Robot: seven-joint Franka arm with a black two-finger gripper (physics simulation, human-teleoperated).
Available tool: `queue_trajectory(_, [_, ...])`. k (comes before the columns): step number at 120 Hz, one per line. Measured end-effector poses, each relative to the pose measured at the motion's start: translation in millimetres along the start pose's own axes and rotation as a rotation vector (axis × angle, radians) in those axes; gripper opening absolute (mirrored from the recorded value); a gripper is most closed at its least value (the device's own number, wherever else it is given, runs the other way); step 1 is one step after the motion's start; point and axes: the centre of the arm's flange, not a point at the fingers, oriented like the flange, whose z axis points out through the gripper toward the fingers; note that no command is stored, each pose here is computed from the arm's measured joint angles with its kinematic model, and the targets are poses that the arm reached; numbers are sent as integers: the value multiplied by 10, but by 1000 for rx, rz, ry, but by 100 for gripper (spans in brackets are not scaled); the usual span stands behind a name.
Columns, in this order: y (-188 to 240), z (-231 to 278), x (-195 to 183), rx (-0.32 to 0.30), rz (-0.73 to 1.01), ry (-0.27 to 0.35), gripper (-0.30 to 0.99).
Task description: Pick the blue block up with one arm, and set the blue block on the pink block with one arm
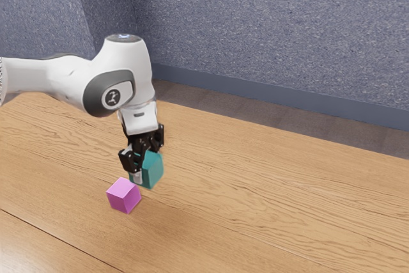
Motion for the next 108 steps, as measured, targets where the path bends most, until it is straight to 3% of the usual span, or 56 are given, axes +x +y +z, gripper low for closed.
queue_trajectory(14, [-32, 50, 15, -5, 50, 1, 36])
queue_trajectory(37, [-161, 64, -391, -1, 57, -7, 36])
queue_trajectory(108, [-535, 293, -846, -10, 127, 7, 36])
